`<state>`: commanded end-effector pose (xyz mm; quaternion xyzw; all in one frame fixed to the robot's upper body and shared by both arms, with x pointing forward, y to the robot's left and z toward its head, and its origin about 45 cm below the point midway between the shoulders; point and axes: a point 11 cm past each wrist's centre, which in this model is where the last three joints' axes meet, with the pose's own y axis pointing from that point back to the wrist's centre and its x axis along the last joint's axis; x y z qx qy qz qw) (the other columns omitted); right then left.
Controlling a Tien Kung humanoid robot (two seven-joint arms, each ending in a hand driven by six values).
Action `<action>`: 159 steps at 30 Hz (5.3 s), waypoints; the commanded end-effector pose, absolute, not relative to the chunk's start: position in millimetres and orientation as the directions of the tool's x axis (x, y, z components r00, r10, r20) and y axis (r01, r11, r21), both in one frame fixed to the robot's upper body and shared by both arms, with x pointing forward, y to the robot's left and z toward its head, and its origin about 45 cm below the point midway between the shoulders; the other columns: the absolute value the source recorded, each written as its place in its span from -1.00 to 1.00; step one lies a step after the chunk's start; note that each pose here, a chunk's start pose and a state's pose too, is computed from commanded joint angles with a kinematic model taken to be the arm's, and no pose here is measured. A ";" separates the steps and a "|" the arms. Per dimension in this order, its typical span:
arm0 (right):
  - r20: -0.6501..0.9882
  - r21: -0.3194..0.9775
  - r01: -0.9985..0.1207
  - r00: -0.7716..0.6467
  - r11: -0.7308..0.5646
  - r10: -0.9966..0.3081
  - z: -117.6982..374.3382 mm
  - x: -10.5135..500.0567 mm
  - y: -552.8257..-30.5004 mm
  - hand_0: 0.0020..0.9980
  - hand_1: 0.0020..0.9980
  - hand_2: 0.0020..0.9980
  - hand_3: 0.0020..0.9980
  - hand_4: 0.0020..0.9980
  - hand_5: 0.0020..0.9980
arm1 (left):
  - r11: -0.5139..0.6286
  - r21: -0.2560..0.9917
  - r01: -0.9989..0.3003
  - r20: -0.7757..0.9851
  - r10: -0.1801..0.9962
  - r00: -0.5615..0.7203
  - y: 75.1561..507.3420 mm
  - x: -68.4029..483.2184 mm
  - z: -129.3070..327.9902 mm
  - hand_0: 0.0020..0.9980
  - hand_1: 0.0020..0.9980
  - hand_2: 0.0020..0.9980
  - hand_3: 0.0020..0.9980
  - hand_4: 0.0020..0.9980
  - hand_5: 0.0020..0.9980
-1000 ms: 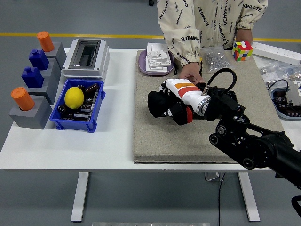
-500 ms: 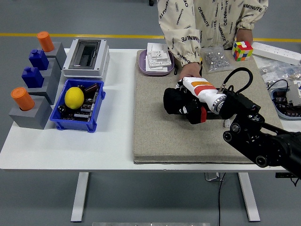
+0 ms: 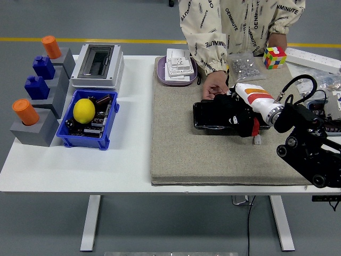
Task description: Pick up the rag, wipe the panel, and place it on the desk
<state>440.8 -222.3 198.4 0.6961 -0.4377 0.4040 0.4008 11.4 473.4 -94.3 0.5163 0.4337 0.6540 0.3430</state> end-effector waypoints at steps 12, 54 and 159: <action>0.925 0.212 -0.958 0.260 -0.192 -0.278 200.5 441.8 -276.8 -0.48 -0.32 -0.15 -0.15 0.99 -0.95 | -0.388 0.921 0.005 0.379 0.897 -0.228 473.4 8.0 -94.5 0.29 0.39 0.47 0.13 0.19 -0.06; 0.922 0.210 -0.966 0.246 -0.149 -0.298 199.2 442.6 -291.2 -0.49 -0.32 -0.15 -0.15 0.99 -0.94 | -0.386 0.923 -0.002 0.374 0.897 -0.234 471.7 12.3 -95.0 0.29 0.38 0.47 0.13 0.19 -0.06; 0.933 0.257 -0.966 0.240 0.030 -0.269 186.7 431.8 -369.1 -0.47 -0.32 -0.15 -0.15 0.99 -0.94 | -0.391 0.921 0.001 0.380 0.895 -0.232 474.2 9.8 -94.1 0.29 0.38 0.47 0.13 0.18 -0.06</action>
